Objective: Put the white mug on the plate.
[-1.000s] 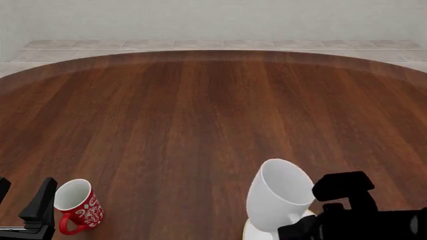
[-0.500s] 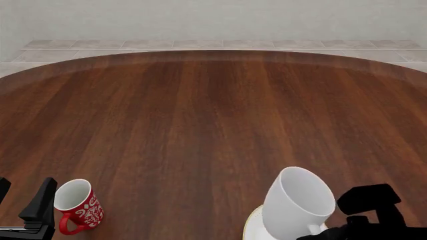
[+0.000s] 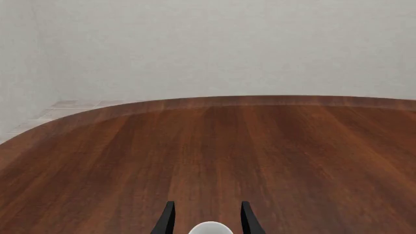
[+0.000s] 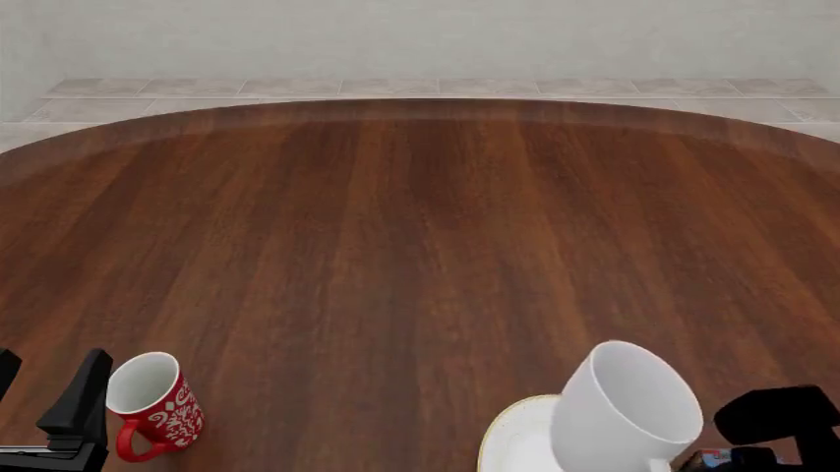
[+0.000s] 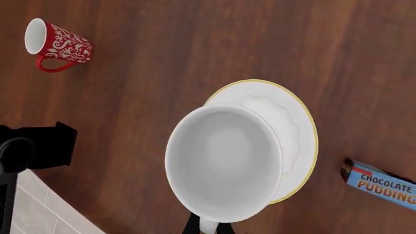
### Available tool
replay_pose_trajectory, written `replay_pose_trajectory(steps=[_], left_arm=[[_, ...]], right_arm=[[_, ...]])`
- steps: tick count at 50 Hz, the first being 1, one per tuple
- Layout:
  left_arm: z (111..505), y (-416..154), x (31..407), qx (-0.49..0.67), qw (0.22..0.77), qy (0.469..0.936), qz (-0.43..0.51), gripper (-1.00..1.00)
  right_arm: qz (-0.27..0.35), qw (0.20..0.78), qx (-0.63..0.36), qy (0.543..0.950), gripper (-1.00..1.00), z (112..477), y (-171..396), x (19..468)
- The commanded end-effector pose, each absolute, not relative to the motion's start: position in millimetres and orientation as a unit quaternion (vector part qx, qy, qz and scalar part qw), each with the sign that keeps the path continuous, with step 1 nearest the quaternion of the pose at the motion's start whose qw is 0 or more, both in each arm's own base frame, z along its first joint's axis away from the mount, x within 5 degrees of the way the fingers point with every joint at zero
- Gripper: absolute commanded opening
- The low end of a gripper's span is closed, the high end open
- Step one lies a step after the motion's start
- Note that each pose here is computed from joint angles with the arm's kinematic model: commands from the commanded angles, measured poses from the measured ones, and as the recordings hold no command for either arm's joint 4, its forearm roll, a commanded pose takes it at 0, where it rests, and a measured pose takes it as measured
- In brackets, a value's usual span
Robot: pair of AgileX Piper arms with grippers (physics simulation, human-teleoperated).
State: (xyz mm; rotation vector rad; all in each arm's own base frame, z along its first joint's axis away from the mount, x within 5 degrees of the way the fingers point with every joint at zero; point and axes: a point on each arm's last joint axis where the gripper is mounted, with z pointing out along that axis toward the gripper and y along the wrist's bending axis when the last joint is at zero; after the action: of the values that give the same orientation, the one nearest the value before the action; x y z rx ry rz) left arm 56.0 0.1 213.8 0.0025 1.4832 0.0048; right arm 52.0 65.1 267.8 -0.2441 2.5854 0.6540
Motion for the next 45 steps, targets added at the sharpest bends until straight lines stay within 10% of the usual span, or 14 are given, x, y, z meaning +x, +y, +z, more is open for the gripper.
replay_pose_trajectory(steps=[1,45], left_arm=[[214.4,0.0,56.2,0.002,0.738,0.675,0.002,1.0],[214.4,0.0,56.2,0.002,0.738,0.675,0.002,1.0]], right_arm=[[0.236,0.232,-0.076,0.941,-1.0,263.4,56.1,47.0],[0.229,0.221,-0.063,0.946,-1.0,237.7,55.3,46.6]])
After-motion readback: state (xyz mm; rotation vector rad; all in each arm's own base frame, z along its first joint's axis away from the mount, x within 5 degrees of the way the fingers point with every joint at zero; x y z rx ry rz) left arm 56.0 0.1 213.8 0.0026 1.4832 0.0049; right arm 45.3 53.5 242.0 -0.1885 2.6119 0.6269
